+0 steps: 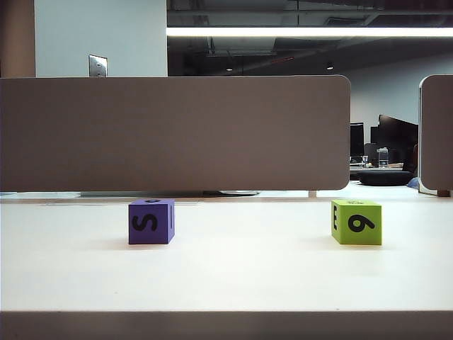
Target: Stack the letter block on the right onto the letter block on the left.
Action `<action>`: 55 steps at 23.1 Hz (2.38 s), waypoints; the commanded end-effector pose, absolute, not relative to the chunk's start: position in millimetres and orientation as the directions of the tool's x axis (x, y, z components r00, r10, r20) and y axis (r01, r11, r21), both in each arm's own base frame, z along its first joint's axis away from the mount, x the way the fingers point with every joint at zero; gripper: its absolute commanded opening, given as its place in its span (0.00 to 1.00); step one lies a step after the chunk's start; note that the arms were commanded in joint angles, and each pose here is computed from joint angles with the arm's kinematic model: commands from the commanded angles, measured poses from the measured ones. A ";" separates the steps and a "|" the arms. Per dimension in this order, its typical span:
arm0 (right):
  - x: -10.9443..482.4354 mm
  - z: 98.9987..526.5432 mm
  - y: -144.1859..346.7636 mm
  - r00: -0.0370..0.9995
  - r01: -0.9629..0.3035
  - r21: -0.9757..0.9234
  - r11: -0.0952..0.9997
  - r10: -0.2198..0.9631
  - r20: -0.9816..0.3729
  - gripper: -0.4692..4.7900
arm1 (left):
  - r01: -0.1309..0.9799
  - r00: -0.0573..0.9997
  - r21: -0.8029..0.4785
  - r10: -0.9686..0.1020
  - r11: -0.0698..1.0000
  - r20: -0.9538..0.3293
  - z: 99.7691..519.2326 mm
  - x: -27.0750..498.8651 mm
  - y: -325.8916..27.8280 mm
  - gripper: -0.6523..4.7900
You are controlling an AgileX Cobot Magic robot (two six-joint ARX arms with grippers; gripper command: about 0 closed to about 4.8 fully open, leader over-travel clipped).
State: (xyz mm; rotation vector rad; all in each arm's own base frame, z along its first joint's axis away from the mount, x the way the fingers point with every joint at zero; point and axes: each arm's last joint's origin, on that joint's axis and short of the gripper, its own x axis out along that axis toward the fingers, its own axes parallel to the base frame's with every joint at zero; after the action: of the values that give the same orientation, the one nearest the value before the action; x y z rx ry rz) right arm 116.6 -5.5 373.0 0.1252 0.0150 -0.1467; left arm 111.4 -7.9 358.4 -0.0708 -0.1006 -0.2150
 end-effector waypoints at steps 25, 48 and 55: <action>334.4 234.6 96.0 0.494 0.061 0.021 0.998 -0.012 -0.869 1.00 | 0.482 0.786 -0.296 -0.556 0.825 -0.269 331.7 170.2 -41.0 0.11; 337.4 213.7 105.3 0.400 0.052 0.098 0.994 0.069 -0.914 1.00 | 0.501 0.808 -0.191 -0.536 0.844 -0.247 358.2 161.1 -45.0 0.11; 340.1 218.8 106.4 0.416 0.046 0.112 0.993 0.083 -0.905 1.00 | 0.502 0.807 -0.190 -0.536 0.844 -0.246 358.2 161.1 -45.1 0.11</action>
State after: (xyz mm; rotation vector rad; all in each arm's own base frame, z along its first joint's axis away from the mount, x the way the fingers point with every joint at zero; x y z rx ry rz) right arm 337.7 105.4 212.6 0.1200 1.1669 0.0212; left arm 161.6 -45.0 355.9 -0.1230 0.3110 -0.5544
